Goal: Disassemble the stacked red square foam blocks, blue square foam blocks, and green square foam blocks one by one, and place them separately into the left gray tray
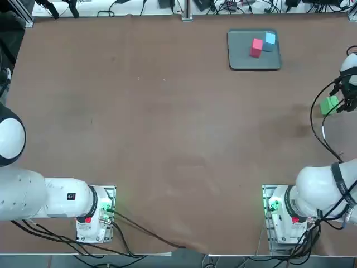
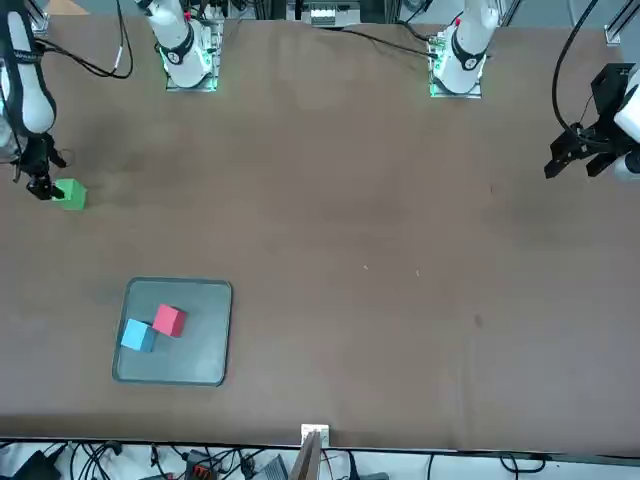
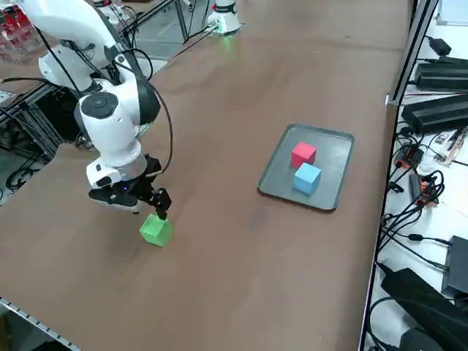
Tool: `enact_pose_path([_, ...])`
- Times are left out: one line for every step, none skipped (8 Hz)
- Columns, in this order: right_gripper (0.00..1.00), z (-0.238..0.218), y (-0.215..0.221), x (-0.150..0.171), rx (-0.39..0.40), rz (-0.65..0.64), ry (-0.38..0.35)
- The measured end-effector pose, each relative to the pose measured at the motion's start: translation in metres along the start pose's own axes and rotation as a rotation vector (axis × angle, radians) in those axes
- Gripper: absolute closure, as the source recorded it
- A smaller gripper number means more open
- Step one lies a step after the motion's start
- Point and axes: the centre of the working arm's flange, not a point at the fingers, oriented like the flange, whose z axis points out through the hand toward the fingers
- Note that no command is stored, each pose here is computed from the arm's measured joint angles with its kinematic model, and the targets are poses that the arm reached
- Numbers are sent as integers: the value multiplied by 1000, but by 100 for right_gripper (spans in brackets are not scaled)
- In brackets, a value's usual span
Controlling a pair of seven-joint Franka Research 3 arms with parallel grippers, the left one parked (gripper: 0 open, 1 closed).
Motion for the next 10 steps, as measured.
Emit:
enact_pose_path([0,7,-1,0,4,-2,9])
enact_pose_path([0,13,-2,-1,2,-5,11])
enact_pose_path([0,16,-4,-2,1,-9,11])
enact_pose_path([0,16,-5,-3,2,-11,11])
enact_pose_path([0,16,-5,-3,2,-11,12])
enact_pose_path([0,17,-5,-3,3,-11,13])
enact_pose_path([0,18,-5,-3,5,-12,16])
enact_pose_path([0,22,-5,-3,6,-12,19])
enact_pose_path([0,24,-6,-3,8,-13,24])
enact_pose_path([0,27,-6,-2,11,-13,28])
